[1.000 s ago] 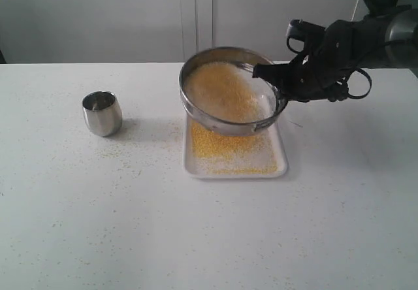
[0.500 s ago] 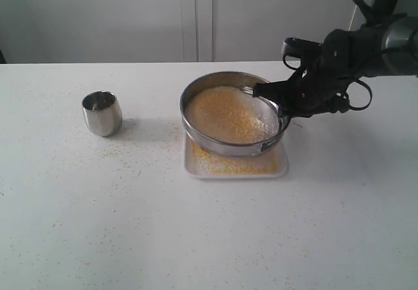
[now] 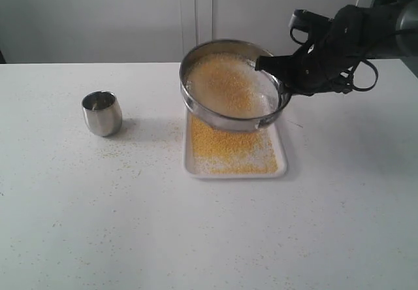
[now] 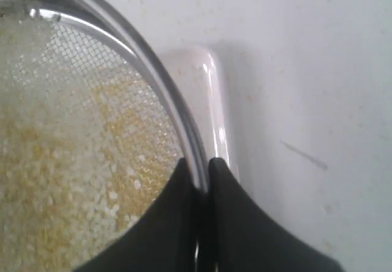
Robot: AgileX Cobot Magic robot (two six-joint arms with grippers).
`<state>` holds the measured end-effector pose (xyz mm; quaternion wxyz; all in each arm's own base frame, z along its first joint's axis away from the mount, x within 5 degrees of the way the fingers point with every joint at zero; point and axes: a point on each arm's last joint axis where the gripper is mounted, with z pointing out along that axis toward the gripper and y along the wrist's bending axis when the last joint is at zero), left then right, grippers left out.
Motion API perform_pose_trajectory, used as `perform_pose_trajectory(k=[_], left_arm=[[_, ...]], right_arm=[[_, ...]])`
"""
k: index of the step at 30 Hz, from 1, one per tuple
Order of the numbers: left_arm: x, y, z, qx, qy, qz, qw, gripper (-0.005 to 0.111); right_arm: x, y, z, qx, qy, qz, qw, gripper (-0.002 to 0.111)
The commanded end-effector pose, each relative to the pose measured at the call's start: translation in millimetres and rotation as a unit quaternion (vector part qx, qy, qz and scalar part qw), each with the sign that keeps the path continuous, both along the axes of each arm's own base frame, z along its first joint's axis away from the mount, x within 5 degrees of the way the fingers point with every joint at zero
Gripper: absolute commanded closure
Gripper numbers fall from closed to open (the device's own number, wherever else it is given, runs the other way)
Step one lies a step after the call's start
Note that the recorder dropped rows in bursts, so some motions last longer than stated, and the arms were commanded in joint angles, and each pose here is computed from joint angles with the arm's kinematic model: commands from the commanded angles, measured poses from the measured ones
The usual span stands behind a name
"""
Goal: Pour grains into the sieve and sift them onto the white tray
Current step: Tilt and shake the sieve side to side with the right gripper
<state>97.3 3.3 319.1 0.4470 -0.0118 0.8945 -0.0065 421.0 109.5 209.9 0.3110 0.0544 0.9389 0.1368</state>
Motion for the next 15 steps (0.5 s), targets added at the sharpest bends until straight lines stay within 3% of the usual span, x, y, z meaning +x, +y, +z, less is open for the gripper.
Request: perform_pose_trajectory(k=[1,4,5,7,8,11,13,14,15], left_arm=[[-1,0,-1,0.002,0.002,-0.001,1.000,0.107],[-1,0,-1,0.002,0.002,-0.001,1.000,0.107],[-1,0,-1,0.002,0.002,-0.001,1.000,0.107],[-1,0,-1,0.002,0.002,-0.001,1.000,0.107],[-1,0,-1,0.002,0.002,-0.001,1.000,0.107],[-1,0,-1,0.002,0.002,-0.001,1.000,0.107],[-1,0,-1,0.002,0.002,-0.001,1.000,0.107],[-1,0,-1,0.002,0.002,-0.001,1.000,0.107],[-1,0,-1,0.002,0.002,-0.001,1.000,0.107]], right_arm=[[-14,-5,12,-0.030,0.034,0.028,0.999,0.108],[9,-1,19,0.011,-0.105,-0.008,0.994,0.108],[11,0,18,0.013,-0.112,-0.010,0.994,0.108],[-3,0,15,0.017,-0.028,-0.001,0.999,0.108],[-14,-2,12,-0.015,0.030,0.023,0.999,0.108],[8,1,9,0.015,-0.078,-0.009,0.997,0.108],[4,2,4,0.021,-0.033,-0.008,0.999,0.108],[-11,1,1,0.001,0.045,0.015,0.999,0.108],[-12,0,-2,-0.009,0.046,0.018,0.999,0.108]])
